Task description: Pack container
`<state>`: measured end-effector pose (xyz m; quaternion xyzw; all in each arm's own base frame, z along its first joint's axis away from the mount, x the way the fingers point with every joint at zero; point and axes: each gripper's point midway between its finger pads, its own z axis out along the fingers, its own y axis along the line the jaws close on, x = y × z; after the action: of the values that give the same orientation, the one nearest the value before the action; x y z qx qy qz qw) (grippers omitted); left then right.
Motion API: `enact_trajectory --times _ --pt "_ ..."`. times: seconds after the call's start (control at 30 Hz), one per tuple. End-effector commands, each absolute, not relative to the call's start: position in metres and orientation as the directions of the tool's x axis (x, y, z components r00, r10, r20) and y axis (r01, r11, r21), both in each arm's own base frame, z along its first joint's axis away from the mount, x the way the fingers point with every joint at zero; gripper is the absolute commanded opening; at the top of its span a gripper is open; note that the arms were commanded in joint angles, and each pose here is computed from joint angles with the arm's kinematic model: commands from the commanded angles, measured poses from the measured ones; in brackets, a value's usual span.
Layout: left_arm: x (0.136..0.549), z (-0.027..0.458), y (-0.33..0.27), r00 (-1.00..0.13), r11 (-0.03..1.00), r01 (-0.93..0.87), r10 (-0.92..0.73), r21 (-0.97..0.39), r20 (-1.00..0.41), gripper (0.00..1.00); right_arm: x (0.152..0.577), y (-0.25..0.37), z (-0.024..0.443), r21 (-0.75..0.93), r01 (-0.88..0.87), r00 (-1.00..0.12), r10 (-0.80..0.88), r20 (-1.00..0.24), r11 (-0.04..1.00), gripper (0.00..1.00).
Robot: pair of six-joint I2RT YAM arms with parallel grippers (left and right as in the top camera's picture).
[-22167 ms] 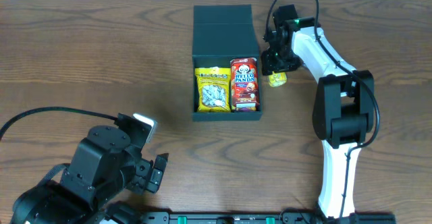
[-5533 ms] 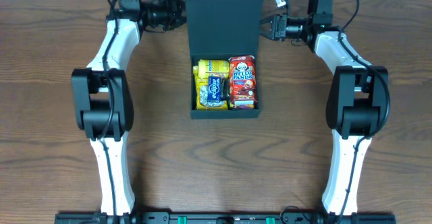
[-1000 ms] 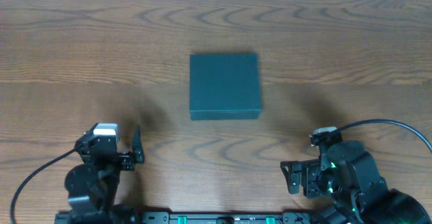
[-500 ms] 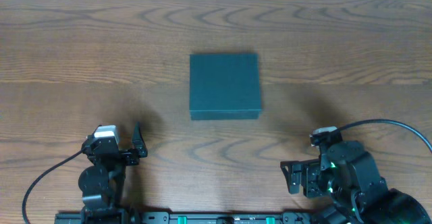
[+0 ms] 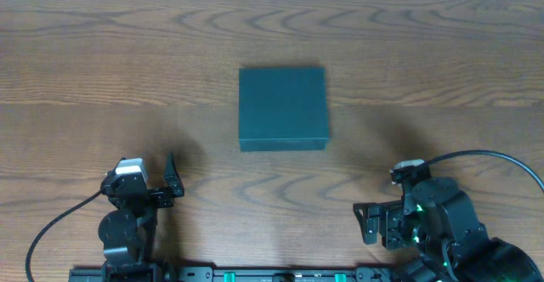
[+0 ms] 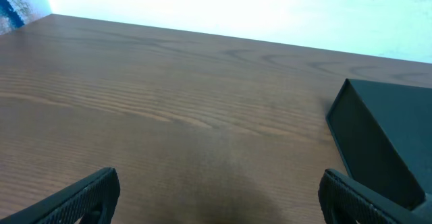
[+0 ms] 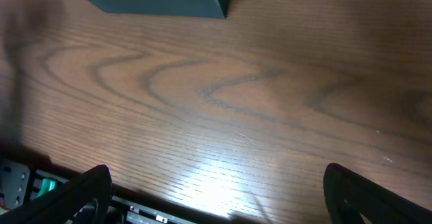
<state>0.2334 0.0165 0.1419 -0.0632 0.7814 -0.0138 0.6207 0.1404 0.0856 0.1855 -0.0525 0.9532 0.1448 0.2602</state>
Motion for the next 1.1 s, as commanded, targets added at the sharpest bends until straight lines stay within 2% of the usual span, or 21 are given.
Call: enact_trajectory --times 0.0,0.57,0.67,0.83,0.93,1.07 --pt "0.233 0.129 0.020 -0.242 0.989 -0.106 -0.122 -0.099 -0.963 0.95 0.141 0.085 0.185 0.247 -0.165 -0.858 -0.015 -0.514 0.955 0.99" --pt "0.233 0.129 0.020 -0.242 0.989 -0.106 -0.122 -0.099 -0.963 0.95 0.142 0.082 0.186 0.223 -0.177 -0.849 -0.034 -0.528 0.959 0.99" --pt "0.233 0.129 0.020 -0.242 0.989 -0.106 -0.122 -0.098 -0.963 0.95 0.146 0.074 0.189 0.139 -0.233 -0.808 -0.112 -0.578 0.963 0.99" --pt "0.233 0.129 0.020 -0.242 0.989 -0.106 -0.122 -0.099 -0.963 0.95 0.157 0.083 0.196 0.082 -0.386 -0.625 -0.195 -0.755 0.919 0.99" --pt "0.233 0.129 0.020 -0.242 0.989 -0.106 -0.122 -0.099 -0.963 0.95 0.158 0.083 0.174 0.051 -0.420 -0.549 -0.209 -0.809 0.906 0.99" --pt "0.233 0.129 0.020 -0.242 0.989 -0.106 -0.122 -0.099 -0.963 0.95 0.159 0.083 0.139 0.031 -0.431 -0.516 -0.218 -0.828 0.902 0.99"
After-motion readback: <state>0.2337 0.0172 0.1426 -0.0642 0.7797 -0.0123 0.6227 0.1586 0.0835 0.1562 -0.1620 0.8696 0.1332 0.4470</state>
